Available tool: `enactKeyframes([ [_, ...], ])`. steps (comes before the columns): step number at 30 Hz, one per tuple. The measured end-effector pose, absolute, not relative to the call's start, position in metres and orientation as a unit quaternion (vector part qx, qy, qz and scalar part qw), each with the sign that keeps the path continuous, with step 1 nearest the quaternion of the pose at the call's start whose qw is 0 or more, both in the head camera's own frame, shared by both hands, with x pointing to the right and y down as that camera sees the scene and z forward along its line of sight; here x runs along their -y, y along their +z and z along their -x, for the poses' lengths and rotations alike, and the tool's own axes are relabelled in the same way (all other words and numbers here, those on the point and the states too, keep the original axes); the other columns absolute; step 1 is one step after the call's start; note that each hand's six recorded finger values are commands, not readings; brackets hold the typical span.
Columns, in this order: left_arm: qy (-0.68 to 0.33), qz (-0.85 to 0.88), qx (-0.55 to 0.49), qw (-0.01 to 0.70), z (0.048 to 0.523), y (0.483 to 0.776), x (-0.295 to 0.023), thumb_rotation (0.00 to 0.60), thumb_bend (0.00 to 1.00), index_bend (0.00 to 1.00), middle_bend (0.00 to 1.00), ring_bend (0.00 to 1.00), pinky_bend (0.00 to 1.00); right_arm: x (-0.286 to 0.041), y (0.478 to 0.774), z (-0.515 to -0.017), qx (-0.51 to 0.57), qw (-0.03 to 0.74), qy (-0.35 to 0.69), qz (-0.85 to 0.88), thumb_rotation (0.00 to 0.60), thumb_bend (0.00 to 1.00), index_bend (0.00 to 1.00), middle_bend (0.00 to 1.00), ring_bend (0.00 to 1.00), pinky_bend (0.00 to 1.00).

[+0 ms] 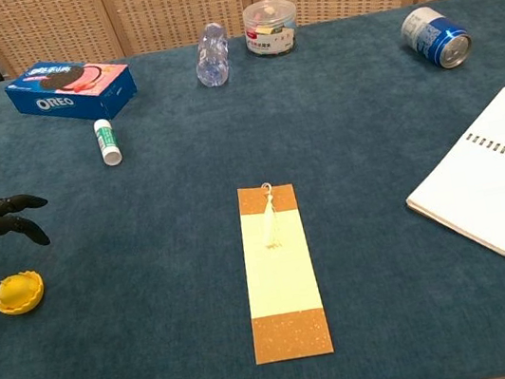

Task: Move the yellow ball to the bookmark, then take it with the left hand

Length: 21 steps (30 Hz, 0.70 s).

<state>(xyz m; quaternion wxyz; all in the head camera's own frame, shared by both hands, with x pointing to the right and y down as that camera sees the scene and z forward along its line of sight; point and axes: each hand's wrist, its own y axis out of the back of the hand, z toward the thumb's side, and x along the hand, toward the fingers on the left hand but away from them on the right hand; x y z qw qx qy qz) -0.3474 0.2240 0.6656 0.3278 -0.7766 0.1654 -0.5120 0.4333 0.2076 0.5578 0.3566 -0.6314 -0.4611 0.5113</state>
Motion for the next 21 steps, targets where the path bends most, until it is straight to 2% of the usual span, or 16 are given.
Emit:
enactKeyframes([
  [3, -0.507, 0.779, -0.173, 0.326, 0.347, 0.661, -0.222, 0.6, 0.36, 0.2, 0.0, 0.0, 0.0, -0.208, 0.558, -0.433, 0.461, 0.356, 0.511, 0.632, 0.6, 0.0, 0.1, 0.0, 0.0, 0.0],
  [6, -0.498, 0.78, -0.187, 0.329, 0.348, 0.651, -0.219, 0.6, 0.31, 0.17, 0.0, 0.0, 0.0, -0.208, 0.558, -0.433, 0.461, 0.356, 0.511, 0.632, 0.6, 0.0, 0.11, 0.0, 0.0, 0.0],
  [10, -0.486, 0.774, -0.223, 0.338, 0.357, 0.628, -0.211, 0.6, 0.12, 0.03, 0.0, 0.0, 0.0, -0.208, 0.558, -0.432, 0.458, 0.357, 0.512, 0.633, 0.6, 0.0, 0.11, 0.0, 0.0, 0.0],
  [11, -0.485, 0.77, -0.234, 0.341, 0.361, 0.622, -0.21, 0.6, 0.06, 0.0, 0.0, 0.0, 0.0, -0.208, 0.559, -0.432, 0.458, 0.358, 0.512, 0.633, 0.6, 0.0, 0.11, 0.0, 0.0, 0.0],
  [13, -0.489, 0.755, -0.266, 0.346, 0.374, 0.608, -0.207, 0.6, 0.0, 0.0, 0.0, 0.0, 0.0, -0.209, 0.558, -0.43, 0.457, 0.361, 0.511, 0.632, 0.6, 0.0, 0.11, 0.0, 0.0, 0.0],
  [21, -0.53, 0.66, -0.416, 0.333, 0.449, 0.561, -0.227, 0.6, 0.0, 0.0, 0.0, 0.0, 0.0, -0.209, 0.556, -0.428, 0.457, 0.38, 0.508, 0.624, 0.6, 0.0, 0.1, 0.0, 0.0, 0.0],
])
